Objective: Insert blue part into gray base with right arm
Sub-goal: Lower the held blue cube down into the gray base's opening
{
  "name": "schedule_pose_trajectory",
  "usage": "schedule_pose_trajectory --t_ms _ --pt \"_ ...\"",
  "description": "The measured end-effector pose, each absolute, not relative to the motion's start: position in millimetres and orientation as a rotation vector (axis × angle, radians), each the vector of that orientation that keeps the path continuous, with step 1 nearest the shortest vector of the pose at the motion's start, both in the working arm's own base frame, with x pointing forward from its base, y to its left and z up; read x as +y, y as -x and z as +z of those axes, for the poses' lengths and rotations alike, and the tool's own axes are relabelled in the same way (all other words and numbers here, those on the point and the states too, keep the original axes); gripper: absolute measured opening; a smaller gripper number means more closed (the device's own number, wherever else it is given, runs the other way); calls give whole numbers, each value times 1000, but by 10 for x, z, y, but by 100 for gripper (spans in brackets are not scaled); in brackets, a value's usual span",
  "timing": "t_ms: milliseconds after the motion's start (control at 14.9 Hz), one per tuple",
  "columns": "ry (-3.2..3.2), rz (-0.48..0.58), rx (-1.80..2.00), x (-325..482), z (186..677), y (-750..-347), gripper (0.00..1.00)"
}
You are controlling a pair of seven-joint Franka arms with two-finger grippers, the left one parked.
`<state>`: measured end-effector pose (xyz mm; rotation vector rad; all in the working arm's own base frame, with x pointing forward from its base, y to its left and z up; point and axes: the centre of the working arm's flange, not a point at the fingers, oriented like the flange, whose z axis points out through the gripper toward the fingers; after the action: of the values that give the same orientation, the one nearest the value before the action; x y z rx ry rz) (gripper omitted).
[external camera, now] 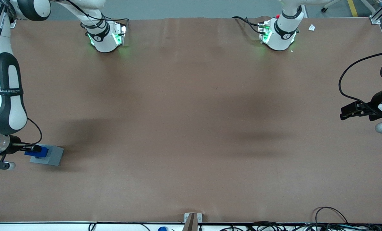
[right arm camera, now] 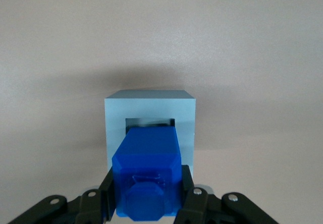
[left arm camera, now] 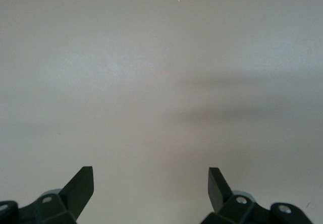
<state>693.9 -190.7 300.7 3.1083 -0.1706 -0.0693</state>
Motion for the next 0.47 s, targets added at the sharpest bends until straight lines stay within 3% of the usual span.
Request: schedule_pose_trajectory --t_ms 470 --pt "-3128 -62 -185 -1901 2961 -6977 51"
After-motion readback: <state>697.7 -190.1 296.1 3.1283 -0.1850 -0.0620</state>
